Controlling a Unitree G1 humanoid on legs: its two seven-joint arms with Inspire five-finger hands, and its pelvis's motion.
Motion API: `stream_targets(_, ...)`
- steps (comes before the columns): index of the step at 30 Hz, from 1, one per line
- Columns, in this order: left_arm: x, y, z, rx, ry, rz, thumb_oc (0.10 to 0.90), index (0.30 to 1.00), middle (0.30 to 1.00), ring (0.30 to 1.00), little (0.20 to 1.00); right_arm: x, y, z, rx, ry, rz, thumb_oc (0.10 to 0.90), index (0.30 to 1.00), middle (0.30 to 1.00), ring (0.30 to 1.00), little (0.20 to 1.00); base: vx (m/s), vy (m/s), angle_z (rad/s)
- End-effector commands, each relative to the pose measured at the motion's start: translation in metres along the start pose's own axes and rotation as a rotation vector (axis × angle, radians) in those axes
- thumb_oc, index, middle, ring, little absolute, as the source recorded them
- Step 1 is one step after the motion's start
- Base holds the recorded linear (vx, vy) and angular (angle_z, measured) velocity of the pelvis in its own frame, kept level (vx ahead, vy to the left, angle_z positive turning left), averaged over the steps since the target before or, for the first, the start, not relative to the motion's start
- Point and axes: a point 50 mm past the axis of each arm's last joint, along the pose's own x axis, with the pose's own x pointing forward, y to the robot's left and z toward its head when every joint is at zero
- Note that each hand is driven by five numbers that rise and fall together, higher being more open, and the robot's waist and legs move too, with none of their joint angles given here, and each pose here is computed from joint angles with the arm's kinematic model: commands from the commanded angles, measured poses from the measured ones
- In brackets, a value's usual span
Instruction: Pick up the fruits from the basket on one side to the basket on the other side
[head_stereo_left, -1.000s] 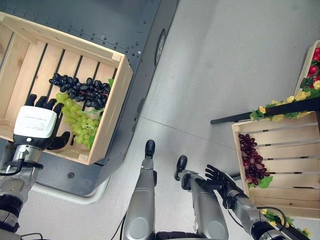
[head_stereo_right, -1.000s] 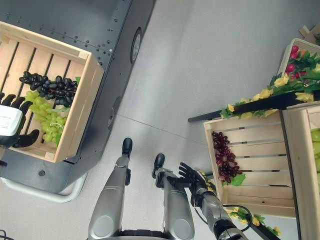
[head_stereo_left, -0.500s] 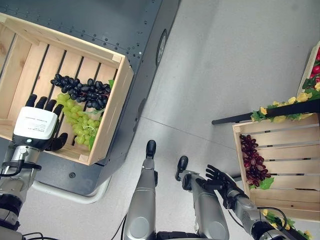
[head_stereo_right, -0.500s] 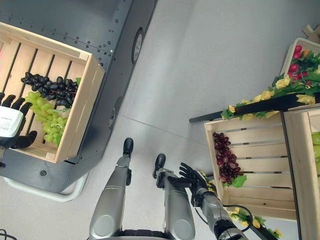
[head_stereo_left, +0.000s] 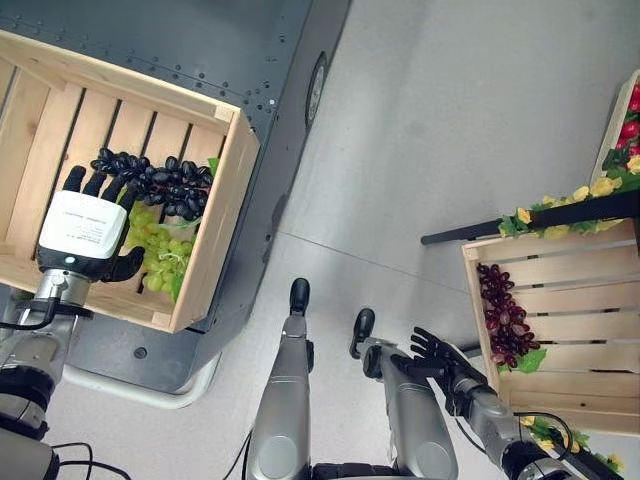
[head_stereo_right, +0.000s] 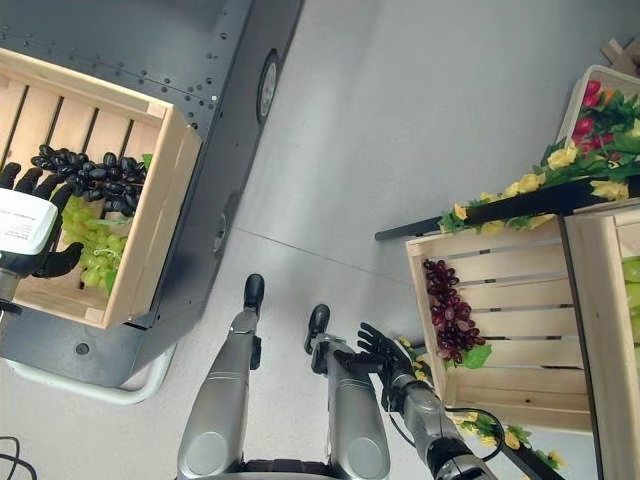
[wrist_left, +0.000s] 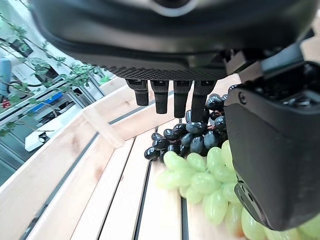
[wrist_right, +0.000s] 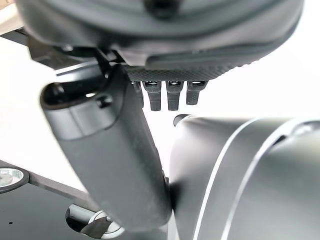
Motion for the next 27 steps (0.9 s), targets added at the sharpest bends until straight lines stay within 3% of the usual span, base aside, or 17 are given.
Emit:
stream_targets(1, 0.016, 0.023, -0.028, 0.038, 0.124, 0.112, 0.800, 0.900, 0.900, 0.900, 0.900, -0.021, -0.025, -0.030, -0.063, 0.108, -0.050, 0.800, 0.900, 0.900, 0.900, 0.900, 0.00, 0.000, 0.00)
stream_targets(15, 0.027, 0.026, -0.020, -0.007, 0.030, -0.011, 0.800, 0.900, 0.900, 0.900, 0.900, -0.022, -0.027, -0.026, -0.065, 0.095, -0.059, 0.800, 0.900, 0.900, 0.900, 0.900, 0.00, 0.003, 0.00)
stream_targets(27, 0.020, 0.029, -0.030, 0.009, -0.008, -0.014, 0.800, 0.900, 0.900, 0.900, 0.900, -0.025, -0.031, -0.030, -0.059, 0.102, -0.080, 0.800, 0.900, 0.900, 0.900, 0.900, 0.00, 0.000, 0.00)
